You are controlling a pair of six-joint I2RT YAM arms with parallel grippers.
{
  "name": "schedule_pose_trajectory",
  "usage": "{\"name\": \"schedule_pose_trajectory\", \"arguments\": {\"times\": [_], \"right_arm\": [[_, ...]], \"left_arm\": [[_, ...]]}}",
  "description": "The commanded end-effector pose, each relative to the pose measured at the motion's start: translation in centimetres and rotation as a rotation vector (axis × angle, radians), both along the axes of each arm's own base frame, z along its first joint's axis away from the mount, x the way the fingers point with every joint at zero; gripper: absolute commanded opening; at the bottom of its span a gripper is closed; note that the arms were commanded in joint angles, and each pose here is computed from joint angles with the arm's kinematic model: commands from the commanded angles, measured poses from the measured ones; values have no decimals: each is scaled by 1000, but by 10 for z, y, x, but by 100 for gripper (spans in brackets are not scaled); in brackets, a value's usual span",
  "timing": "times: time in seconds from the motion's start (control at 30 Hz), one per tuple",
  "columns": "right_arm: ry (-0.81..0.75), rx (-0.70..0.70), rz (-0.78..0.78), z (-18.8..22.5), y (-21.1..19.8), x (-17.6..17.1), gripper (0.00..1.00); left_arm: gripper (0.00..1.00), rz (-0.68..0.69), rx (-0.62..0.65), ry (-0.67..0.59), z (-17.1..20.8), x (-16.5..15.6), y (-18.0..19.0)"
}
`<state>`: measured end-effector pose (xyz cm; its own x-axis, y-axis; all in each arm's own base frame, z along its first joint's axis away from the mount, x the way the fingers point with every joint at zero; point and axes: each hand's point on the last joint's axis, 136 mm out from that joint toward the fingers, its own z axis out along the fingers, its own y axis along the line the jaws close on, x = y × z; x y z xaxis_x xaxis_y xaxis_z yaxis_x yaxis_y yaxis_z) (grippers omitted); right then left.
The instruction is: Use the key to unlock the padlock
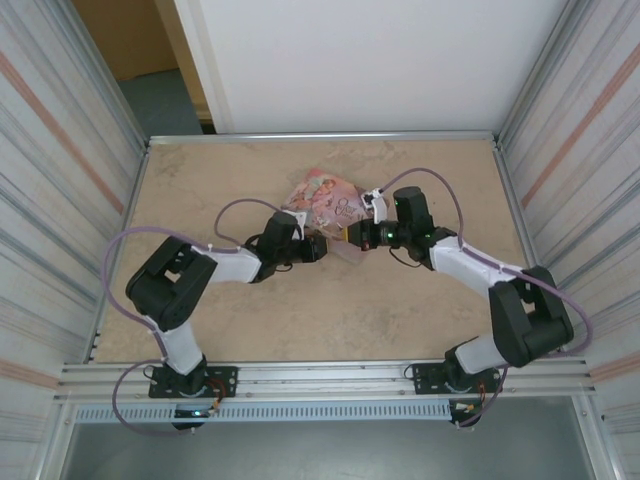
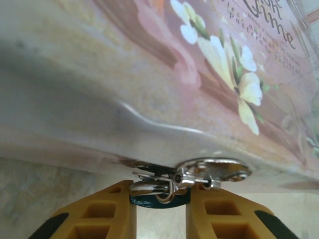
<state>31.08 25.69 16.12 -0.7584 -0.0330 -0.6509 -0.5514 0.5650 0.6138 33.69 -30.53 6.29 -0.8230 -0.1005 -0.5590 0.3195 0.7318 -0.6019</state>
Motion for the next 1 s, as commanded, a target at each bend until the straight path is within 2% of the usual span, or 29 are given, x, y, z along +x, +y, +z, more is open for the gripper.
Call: {"name": "schedule_pose_trajectory", "arguments": {"times": [0.0,0.23,0.47,0.73,0.97], "right_arm": [[-5,-85,5,-14,-8,-22,0],[-52,-216,-8,-42,-12,-58,0],[-92,-293,-2,-70,-10,-76,0],[-162,-385,-13,-87,-4,-73,0],[-200,-399,-38,-89,2,-60,0]], "left_arm": [[15,-22,-64,30,34,-6,-10],[13,-44,-118,123,46,-19,-16],[10,-59,-146,165,57,-24,-23],[8,-50,-162,200,61,-30,-26],[7,-38,-151,223,60,-35,-26]]}}
